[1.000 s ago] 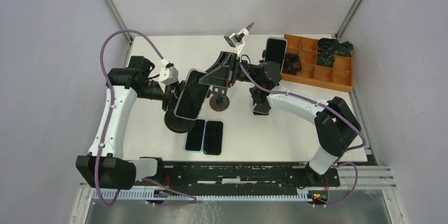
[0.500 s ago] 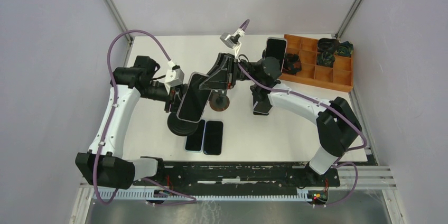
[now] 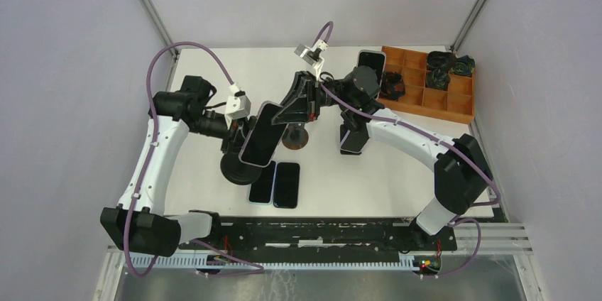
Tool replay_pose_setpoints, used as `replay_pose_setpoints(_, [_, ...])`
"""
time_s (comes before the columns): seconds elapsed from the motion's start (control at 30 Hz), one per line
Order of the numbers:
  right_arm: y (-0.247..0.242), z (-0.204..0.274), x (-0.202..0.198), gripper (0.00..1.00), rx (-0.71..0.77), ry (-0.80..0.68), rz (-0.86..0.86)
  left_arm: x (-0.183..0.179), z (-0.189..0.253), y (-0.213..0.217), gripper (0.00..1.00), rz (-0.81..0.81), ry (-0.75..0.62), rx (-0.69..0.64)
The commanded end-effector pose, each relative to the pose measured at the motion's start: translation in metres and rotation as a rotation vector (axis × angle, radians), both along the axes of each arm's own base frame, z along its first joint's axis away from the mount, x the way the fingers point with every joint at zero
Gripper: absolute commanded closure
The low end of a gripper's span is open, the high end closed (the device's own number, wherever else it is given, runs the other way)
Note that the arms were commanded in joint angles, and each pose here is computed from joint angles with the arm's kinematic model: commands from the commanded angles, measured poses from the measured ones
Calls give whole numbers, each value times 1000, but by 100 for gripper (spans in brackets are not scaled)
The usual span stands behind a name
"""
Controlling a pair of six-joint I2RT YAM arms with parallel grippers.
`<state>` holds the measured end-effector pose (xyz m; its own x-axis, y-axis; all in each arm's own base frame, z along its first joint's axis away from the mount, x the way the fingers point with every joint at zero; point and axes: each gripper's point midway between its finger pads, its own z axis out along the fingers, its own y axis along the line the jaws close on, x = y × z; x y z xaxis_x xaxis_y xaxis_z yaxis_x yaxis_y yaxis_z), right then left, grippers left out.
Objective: Remove the phone from the phone stand
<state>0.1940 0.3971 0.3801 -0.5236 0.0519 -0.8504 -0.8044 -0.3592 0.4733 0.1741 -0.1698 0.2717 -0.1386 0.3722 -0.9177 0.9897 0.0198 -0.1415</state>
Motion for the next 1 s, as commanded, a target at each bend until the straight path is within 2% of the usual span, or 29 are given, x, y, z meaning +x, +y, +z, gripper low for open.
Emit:
replay_pose_setpoints(0.0, [-5, 14, -3, 89, 17, -102, -1, -14, 24, -11, 98, -28, -2, -96])
replay_pose_setpoints(0.1, [-7, 27, -4, 99, 66, -92, 6, -16, 20, -12, 98, -38, -4, -89])
replay_pose_setpoints(0.13, [-8, 32, -3, 100, 82, -74, 5, -16, 19, -12, 98, -42, -8, -88])
replay_pose_setpoints(0.4, [-46, 86, 15, 100, 292, -5, -59, -26, -8, -5, 98, -108, -130, 22])
replay_pose_setpoints(0.67, [-53, 99, 20, 100, 321, -25, -122, -42, -31, -6, 98, -183, -146, 77])
replay_pose_setpoints(0.97, [-68, 113, 26, 100, 350, -81, -230, -44, -41, -2, 98, -195, -149, 124])
